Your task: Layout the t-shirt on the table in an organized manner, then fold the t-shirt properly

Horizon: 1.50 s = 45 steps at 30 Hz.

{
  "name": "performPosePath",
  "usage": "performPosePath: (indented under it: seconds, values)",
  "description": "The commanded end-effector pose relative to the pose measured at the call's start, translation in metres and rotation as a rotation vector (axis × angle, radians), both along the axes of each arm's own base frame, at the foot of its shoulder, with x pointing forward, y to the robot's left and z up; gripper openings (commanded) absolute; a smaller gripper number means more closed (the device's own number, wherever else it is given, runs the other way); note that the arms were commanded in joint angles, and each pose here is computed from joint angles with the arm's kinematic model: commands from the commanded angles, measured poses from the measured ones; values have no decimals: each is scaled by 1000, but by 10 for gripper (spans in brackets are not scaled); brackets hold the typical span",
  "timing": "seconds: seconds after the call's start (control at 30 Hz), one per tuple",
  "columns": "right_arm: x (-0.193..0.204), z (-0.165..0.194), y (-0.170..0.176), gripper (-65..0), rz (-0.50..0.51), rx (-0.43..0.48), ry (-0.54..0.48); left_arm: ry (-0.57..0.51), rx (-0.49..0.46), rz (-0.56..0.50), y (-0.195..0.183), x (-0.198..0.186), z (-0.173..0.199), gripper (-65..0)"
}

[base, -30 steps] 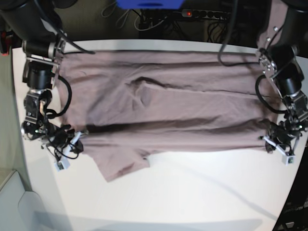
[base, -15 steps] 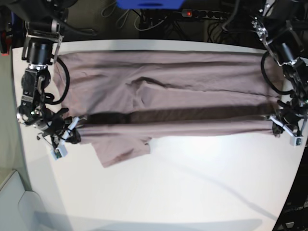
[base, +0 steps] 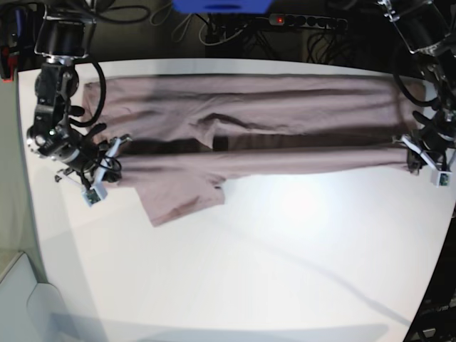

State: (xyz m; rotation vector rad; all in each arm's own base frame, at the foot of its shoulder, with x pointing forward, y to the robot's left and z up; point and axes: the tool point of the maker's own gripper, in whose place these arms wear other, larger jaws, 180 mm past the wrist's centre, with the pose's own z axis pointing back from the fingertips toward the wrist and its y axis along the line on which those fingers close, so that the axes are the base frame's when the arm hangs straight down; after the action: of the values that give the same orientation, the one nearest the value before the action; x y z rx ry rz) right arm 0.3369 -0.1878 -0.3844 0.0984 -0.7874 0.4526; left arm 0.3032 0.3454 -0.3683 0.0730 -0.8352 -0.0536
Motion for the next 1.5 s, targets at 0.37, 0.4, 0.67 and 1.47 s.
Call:
performPosePath:
  seconds: [0.37,0.4,0.67,1.47]
  values:
    - [8,13,1,-650,-5,22,-57,14,46,-10,8,-17,2,-648]
    - [8,13,1,-650,-5,22,-57,24,48,-10,8,-21,0,-648]
    - [9,15,2,-650,-2,16,-60,72,19,3,8,-31,-19,-648]
    - [-35,-18,3,-650,-4,-10,76,99,-19,15,2,-38,-34,-648]
